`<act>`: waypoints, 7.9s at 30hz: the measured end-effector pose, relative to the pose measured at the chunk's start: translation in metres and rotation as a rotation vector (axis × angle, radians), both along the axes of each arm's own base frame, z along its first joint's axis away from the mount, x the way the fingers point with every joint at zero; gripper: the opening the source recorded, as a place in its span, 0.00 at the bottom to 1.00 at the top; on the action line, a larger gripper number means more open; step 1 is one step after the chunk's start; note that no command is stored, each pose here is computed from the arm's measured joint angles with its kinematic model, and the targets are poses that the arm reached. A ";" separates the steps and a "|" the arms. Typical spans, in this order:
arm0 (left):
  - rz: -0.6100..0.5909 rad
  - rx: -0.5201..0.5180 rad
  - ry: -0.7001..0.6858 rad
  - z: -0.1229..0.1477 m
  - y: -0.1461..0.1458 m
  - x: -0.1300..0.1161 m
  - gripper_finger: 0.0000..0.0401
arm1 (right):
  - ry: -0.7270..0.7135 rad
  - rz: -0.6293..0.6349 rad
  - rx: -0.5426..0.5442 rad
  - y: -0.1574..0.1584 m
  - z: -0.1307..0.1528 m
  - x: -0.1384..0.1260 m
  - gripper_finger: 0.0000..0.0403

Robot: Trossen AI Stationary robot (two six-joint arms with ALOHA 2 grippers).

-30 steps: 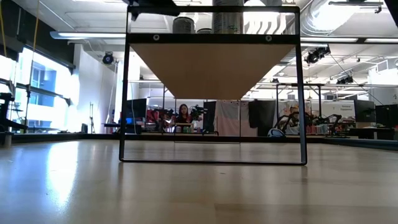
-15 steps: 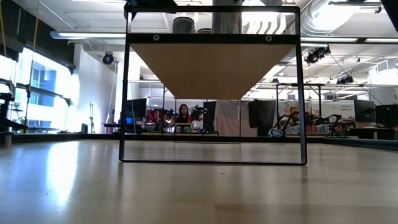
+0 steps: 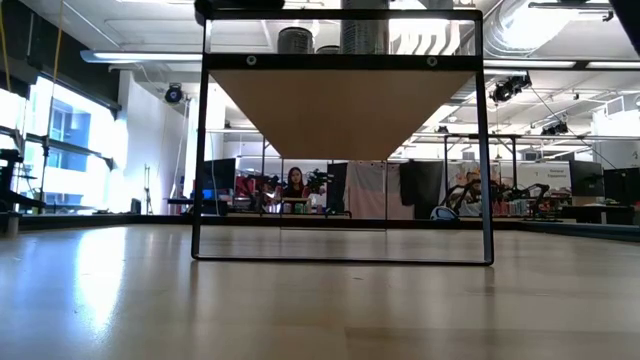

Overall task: Place canned beverage on shelf
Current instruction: Put the white yellow soda can on the shelf aligned with the other white yellow soda can

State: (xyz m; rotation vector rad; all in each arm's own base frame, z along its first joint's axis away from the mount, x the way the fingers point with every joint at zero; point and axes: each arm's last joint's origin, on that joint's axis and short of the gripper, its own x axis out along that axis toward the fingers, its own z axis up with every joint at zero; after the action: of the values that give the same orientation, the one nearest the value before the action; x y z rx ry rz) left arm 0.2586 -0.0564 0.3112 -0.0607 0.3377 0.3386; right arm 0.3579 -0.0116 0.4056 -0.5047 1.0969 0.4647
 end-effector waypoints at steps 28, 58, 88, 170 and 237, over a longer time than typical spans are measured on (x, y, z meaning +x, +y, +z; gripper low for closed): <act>0.024 -0.056 -0.022 0.000 -0.002 -0.001 0.00 | -0.105 0.163 0.141 -0.010 0.004 0.005 0.89; 0.027 -0.055 -0.022 0.000 -0.002 -0.001 0.00 | -0.214 0.169 0.128 -0.010 0.009 0.014 0.89; 0.030 -0.054 -0.021 0.000 -0.001 -0.001 0.00 | -0.007 0.048 0.159 -0.001 -0.016 0.021 0.89; 0.034 0.308 -0.027 0.035 0.011 -0.035 0.00 | -0.070 -1.413 0.253 -0.006 -0.023 0.025 0.70; 0.067 0.199 -0.073 0.035 0.011 -0.035 0.00 | 0.035 -0.489 -0.089 -0.013 -0.024 0.024 0.97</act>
State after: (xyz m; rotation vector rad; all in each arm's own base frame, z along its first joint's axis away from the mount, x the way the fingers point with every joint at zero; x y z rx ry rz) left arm 0.2239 -0.0452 0.3459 0.1112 0.2285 0.4341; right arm 0.3818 -0.0245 0.3815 -0.2901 1.2309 -0.0033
